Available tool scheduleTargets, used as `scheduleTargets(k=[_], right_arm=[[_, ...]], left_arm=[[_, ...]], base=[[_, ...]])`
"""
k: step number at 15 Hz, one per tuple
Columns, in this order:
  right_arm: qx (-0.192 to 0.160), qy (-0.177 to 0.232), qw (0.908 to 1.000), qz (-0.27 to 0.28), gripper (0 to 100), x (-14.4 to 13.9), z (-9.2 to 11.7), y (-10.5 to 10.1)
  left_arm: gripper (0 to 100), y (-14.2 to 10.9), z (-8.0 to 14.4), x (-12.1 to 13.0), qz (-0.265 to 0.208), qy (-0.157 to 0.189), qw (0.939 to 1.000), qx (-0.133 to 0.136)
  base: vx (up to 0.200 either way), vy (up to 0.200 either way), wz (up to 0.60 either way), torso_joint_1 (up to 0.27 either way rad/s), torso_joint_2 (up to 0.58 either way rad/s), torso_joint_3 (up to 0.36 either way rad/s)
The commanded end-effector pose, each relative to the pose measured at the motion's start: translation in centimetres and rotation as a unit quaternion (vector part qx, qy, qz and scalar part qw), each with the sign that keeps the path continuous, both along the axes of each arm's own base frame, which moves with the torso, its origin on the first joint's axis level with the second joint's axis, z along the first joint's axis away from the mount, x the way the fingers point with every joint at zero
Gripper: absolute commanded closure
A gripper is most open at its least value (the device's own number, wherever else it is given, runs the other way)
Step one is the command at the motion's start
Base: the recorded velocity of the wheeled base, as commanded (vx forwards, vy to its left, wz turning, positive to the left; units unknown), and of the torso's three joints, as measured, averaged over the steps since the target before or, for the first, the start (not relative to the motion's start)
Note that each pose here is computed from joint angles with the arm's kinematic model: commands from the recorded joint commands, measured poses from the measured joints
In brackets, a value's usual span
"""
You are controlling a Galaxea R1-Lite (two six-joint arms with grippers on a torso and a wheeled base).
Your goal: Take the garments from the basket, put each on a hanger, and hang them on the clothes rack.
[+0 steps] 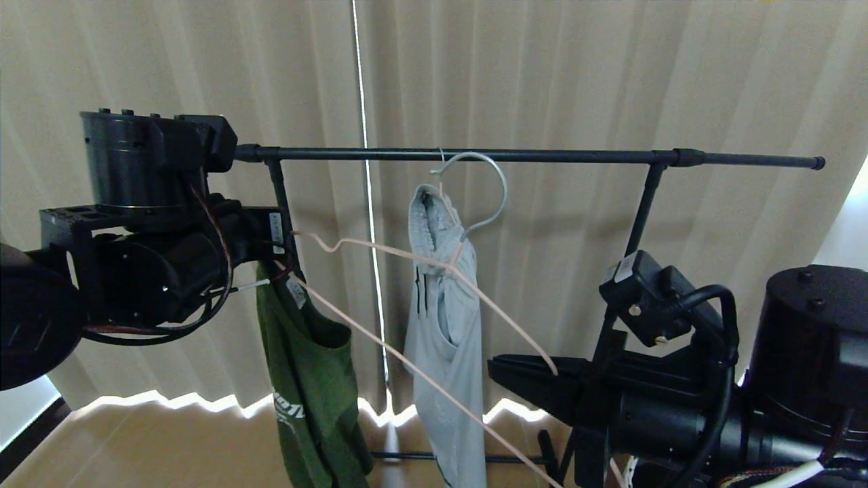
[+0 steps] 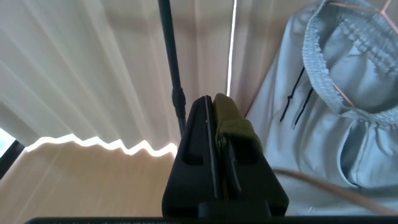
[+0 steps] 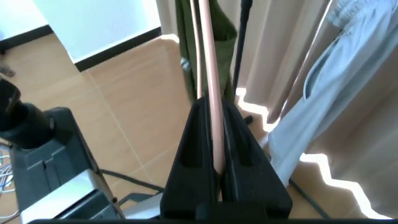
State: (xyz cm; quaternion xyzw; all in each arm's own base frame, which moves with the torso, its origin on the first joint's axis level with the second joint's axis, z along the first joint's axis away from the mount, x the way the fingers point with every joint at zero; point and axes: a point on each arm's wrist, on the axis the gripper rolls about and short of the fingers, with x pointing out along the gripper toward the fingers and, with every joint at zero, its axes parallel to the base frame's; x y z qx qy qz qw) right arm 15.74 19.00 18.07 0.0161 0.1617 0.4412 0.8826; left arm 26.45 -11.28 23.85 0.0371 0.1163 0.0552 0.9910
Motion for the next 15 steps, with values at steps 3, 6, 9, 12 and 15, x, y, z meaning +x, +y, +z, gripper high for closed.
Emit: scheduleTargets(k=[3, 6, 9, 12, 15], right_arm=[[-0.009, 0.007, 0.9999, 0.000, 100, 0.7, -0.7, 0.9], [-0.012, 0.011, 0.9999, 0.002, 100, 1.2, -0.9, 1.7], [0.029, 0.053, 0.9978, -0.028, 100, 3.1, -0.5, 3.8], [0.029, 0.071, 0.9964, -0.035, 100, 4.1, -1.2, 5.0], [0.024, 0.075, 0.9967, -0.022, 100, 4.0, -1.6, 6.5]], left_arm=[[100, 0.0, -0.1, -0.1, 0.000, 0.001, 1.0000, 0.000], [100, 0.1, -0.2, -0.1, 0.001, -0.004, 1.0000, -0.003], [100, 0.2, 0.2, -0.4, 0.024, -0.017, 0.9996, -0.002], [100, 0.5, 1.0, -1.1, 0.027, -0.030, 0.9992, -0.008], [100, -0.9, 1.1, -2.0, 0.004, -0.033, 0.9989, -0.034]], base=[[0.000, 0.000, 0.00, 0.000, 0.00, 0.000], [0.000, 0.000, 0.00, 0.000, 0.00, 0.000], [0.000, 0.000, 0.00, 0.000, 0.00, 0.000], [0.000, 0.000, 0.00, 0.000, 0.00, 0.000], [0.000, 0.000, 0.00, 0.000, 0.00, 0.000]])
